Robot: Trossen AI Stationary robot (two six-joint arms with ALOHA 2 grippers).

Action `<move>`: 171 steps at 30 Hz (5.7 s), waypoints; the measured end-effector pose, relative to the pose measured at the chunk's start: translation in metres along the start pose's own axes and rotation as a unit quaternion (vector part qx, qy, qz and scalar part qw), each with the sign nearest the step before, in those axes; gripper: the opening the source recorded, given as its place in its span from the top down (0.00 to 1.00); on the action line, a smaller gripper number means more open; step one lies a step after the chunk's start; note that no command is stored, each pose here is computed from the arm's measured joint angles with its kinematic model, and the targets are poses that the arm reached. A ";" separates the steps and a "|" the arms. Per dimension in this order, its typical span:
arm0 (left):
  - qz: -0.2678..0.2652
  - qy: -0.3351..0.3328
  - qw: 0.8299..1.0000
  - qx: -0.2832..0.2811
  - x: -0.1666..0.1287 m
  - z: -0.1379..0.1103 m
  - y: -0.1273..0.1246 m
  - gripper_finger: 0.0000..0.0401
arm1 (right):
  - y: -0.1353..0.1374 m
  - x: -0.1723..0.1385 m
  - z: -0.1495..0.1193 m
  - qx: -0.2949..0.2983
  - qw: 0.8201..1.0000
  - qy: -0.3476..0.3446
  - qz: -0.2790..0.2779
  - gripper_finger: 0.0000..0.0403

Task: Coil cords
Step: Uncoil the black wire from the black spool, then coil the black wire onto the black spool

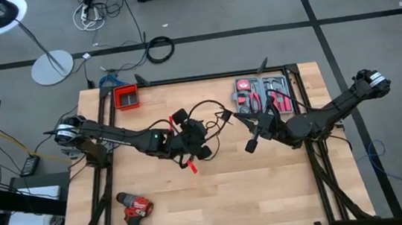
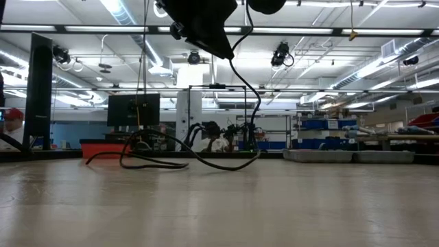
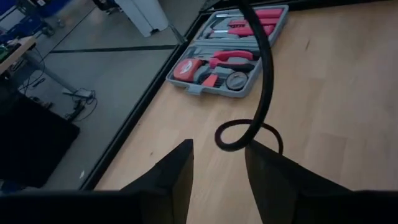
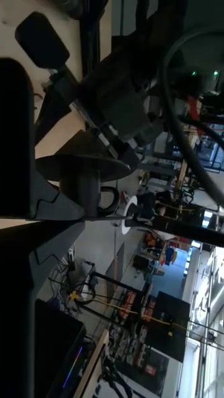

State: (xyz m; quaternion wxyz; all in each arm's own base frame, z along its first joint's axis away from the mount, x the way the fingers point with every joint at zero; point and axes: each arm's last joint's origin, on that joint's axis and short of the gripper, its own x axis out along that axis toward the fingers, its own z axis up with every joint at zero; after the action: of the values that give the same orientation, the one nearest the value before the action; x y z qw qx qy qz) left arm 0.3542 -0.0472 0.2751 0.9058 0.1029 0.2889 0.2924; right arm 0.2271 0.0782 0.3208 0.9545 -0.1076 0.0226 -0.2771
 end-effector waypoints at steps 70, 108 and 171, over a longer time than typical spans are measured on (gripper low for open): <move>-0.053 0.028 0.997 0.051 -0.013 0.037 -0.008 0.99 | 0.012 0.044 -0.040 -0.054 0.997 0.064 0.001 1.00; -0.082 0.053 0.986 0.133 -0.027 0.046 0.002 0.95 | 0.031 0.018 -0.052 -0.119 0.979 0.115 0.117 1.00; -0.127 -0.020 0.992 -0.011 0.011 -0.018 -0.044 0.98 | 0.002 -0.022 -0.006 -0.037 0.997 0.033 0.050 1.00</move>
State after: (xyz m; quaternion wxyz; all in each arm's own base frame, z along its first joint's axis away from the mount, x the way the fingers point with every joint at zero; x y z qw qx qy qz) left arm 0.3719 -0.0761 0.2397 0.9423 0.0615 0.2783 0.1754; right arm 0.2089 0.0902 0.3142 0.9614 -0.1323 0.0700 -0.2310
